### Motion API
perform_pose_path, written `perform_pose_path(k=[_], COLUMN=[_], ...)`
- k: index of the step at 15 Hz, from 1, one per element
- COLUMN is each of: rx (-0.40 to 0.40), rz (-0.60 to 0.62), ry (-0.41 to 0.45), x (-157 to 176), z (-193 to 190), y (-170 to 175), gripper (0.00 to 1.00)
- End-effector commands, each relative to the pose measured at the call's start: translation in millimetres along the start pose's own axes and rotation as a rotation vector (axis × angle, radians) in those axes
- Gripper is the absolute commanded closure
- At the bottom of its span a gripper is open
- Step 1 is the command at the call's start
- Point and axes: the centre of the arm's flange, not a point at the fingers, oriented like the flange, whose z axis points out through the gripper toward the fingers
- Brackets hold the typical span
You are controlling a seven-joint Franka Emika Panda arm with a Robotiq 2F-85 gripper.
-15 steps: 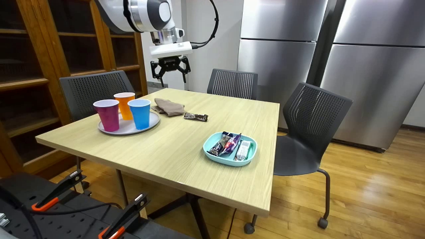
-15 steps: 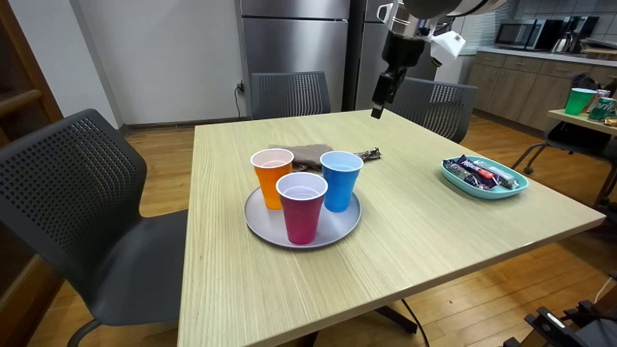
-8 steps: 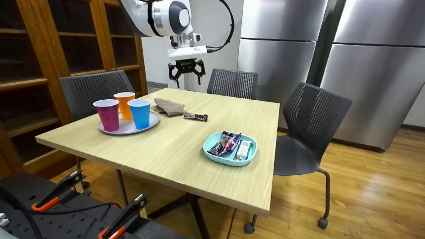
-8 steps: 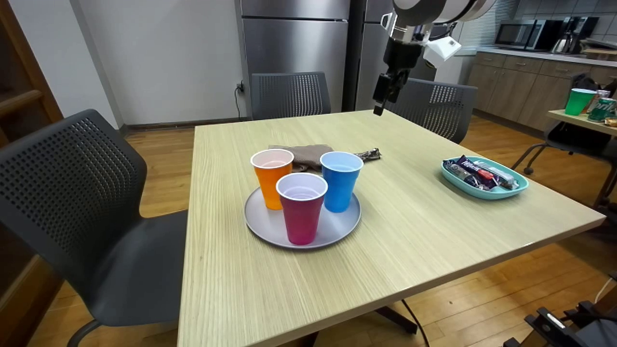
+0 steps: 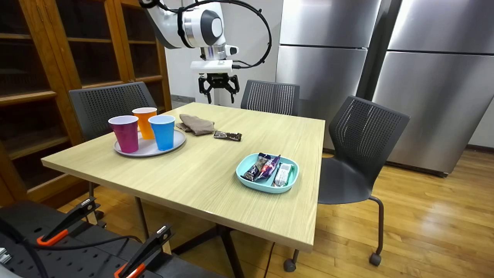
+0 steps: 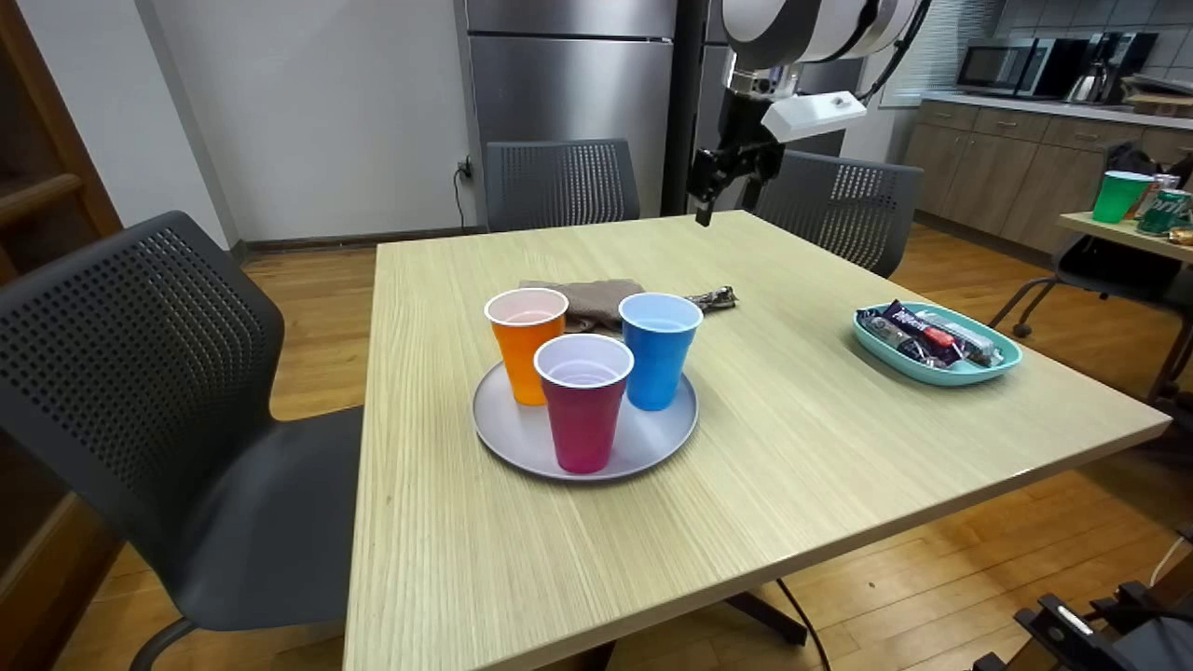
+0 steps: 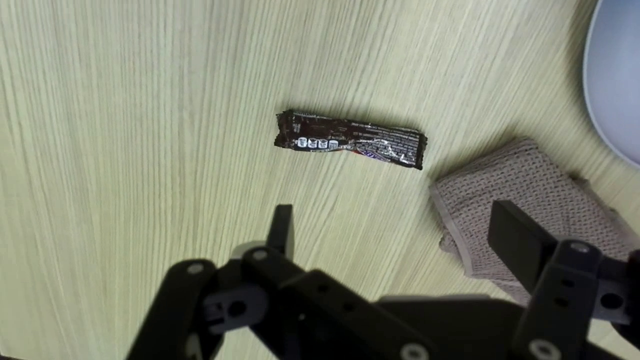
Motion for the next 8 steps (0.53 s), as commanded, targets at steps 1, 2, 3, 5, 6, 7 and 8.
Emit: perform_pose_path(k=[1, 2, 3, 5, 6, 7, 8], rx=[-0.035, -0.041, -0.043, -0.043, -0.034, -0.035, -0.035], rz=[0.157, 0.191, 0.229, 0.253, 0.211, 0.219, 0.225], ry=[-0.022, -0.023, -0.026, -0.030, -0.013, -0.015, -0.016], x=[21, 21, 21, 20, 8, 9, 9], z=[11, 13, 15, 18, 18, 20, 21], y=[0, 1, 2, 4, 3, 4, 4], gripper=[0.00, 0.00, 0.00, 0.00, 0.00, 0.00, 0.00])
